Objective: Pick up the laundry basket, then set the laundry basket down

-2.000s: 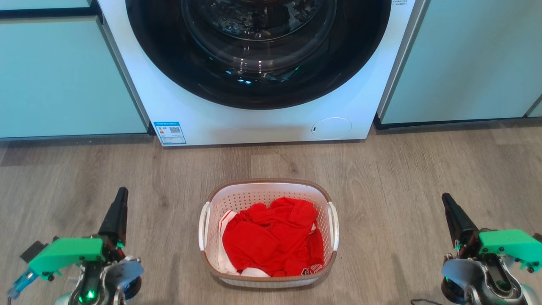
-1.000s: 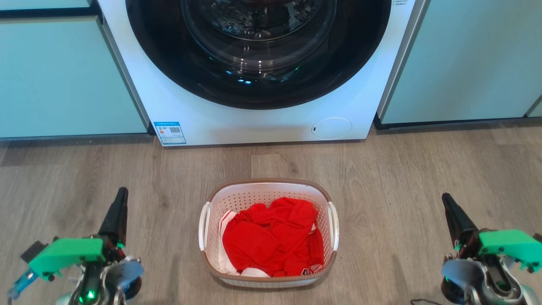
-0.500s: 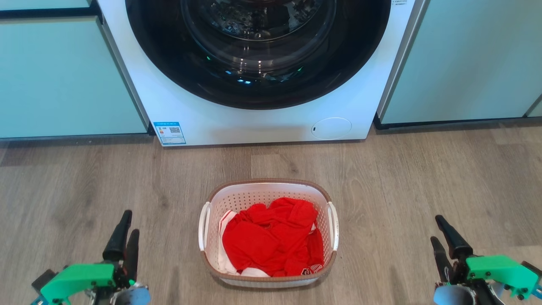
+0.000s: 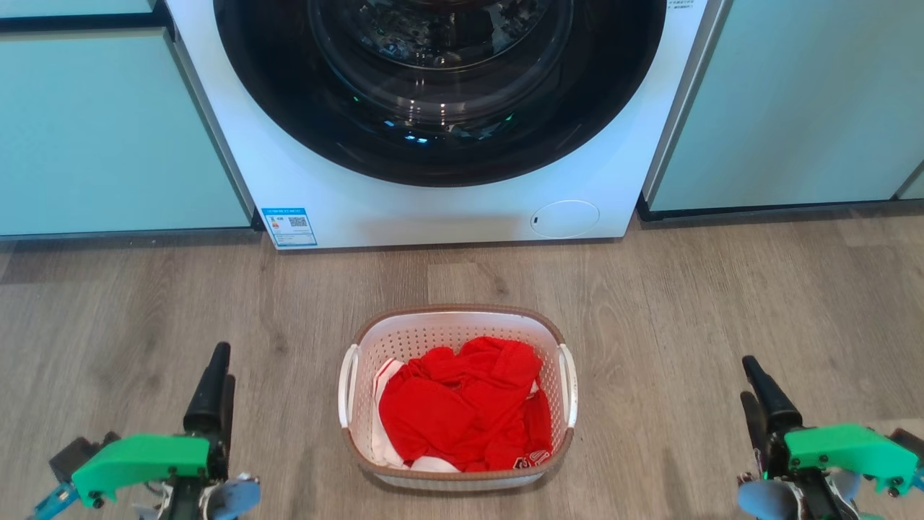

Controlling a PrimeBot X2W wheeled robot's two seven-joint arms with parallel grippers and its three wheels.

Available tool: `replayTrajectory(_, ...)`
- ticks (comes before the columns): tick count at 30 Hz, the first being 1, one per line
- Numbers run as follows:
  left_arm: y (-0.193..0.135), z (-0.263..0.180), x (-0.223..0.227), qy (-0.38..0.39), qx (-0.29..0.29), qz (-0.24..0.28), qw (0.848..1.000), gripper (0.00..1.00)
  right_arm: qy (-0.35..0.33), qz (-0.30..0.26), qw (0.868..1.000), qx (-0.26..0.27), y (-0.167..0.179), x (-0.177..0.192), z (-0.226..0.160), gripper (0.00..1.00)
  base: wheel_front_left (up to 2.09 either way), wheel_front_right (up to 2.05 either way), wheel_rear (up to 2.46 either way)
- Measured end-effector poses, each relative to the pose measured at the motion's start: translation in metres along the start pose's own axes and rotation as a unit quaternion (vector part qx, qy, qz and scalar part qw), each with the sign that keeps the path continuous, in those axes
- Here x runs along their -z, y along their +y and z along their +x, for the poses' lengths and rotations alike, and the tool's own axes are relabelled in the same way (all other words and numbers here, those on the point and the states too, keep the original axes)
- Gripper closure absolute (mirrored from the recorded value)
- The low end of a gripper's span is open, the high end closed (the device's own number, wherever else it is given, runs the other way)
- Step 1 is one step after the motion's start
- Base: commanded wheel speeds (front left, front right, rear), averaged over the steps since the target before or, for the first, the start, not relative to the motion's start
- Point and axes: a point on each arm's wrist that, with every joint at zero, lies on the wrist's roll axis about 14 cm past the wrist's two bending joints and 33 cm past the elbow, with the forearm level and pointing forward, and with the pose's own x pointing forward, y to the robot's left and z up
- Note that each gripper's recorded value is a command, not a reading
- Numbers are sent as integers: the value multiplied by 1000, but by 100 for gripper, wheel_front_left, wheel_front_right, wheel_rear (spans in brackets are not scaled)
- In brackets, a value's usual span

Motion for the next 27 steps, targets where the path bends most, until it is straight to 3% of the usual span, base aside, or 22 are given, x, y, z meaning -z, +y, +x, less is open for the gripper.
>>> replayTrajectory(13,-13,3,11,8,9,120,993,0,6,-101,995,-29,19,7,3,0,0,0,0)
replayTrajectory(27,-24,3,22,8,19,258,966,0,21,-233,970,-58,33,26,4,0,0,0,0)
